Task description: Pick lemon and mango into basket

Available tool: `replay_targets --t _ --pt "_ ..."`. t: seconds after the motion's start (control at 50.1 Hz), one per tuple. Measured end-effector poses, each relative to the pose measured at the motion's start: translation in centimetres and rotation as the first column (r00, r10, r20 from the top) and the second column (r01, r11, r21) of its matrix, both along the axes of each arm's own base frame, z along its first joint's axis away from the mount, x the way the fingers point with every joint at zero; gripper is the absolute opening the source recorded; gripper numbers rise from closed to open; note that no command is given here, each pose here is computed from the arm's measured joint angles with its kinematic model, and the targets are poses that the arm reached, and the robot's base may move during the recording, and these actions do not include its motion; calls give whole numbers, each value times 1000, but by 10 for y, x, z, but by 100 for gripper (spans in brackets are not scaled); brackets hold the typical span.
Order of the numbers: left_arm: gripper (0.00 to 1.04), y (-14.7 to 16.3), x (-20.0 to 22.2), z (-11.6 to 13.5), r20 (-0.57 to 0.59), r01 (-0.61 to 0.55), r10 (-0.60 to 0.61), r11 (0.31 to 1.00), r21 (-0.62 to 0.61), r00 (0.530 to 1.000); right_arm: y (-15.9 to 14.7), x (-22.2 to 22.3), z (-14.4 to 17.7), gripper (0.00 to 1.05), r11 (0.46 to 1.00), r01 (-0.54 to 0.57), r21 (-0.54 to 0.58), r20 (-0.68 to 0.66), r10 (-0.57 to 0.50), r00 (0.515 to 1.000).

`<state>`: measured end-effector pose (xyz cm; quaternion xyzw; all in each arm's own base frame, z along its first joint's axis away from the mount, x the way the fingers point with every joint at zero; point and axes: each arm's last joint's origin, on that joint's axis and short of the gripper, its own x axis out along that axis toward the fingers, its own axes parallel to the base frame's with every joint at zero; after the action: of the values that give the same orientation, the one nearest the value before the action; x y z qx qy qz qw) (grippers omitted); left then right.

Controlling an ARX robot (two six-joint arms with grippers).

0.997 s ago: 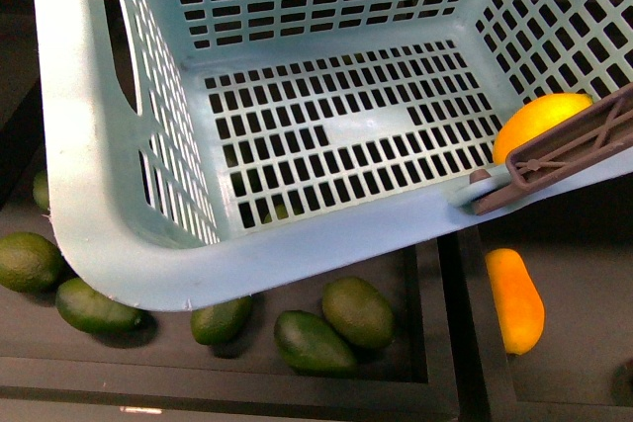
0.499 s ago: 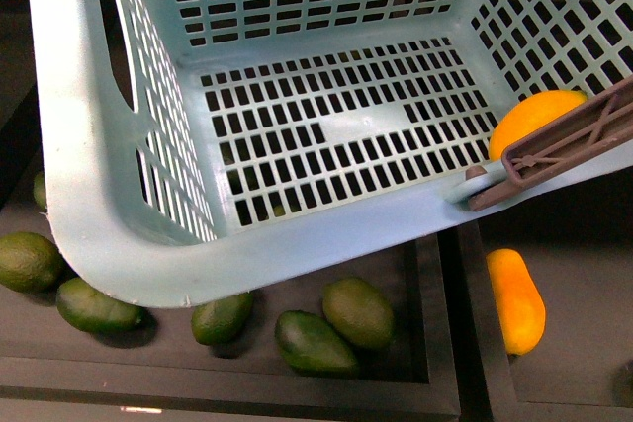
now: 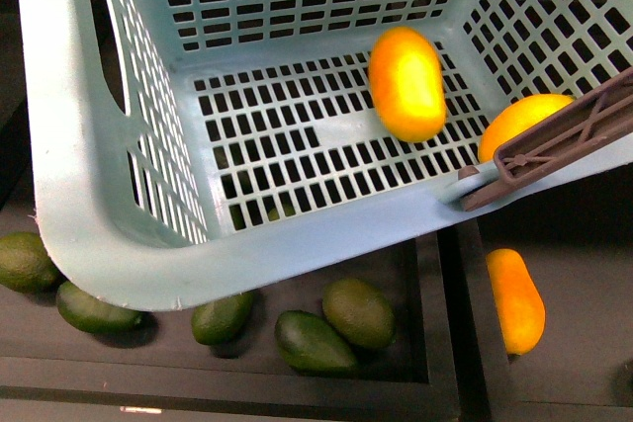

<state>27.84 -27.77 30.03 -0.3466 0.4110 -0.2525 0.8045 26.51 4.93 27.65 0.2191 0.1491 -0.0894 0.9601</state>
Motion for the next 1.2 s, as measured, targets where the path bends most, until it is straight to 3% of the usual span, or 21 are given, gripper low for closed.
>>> replay_targets --t 0.06,0.1,0.199,0.259,0.519,0.718,1.197 --pt "5 0 0 0 3 -2 2 1000 2 1000 -5 -3 4 94 1000 5 1 46 -5 999" --pt "5 0 0 0 3 0 0 1000 2 1000 -6 -7 1 87 996 -79 -48 148 85 985" --pt "5 -1 -1 0 -3 8 -8 1000 -3 1000 -14 -25 -21 67 948 -123 -292 261 203 944" --pt "5 -1 -1 0 -8 9 -9 1000 -7 1000 -20 -38 -32 54 924 -115 -365 265 221 939" --pt "5 -1 -1 0 -2 8 -8 1000 -2 1000 -35 -77 -68 2 894 -115 -433 239 237 942" --pt "5 -1 -1 0 -1 8 -8 1000 -2 1000 -49 -100 -84 2 891 -107 -441 241 233 942" --pt "5 -1 -1 0 2 5 -5 1000 1 1000 -49 -126 -99 2 891 -111 -441 241 236 941"
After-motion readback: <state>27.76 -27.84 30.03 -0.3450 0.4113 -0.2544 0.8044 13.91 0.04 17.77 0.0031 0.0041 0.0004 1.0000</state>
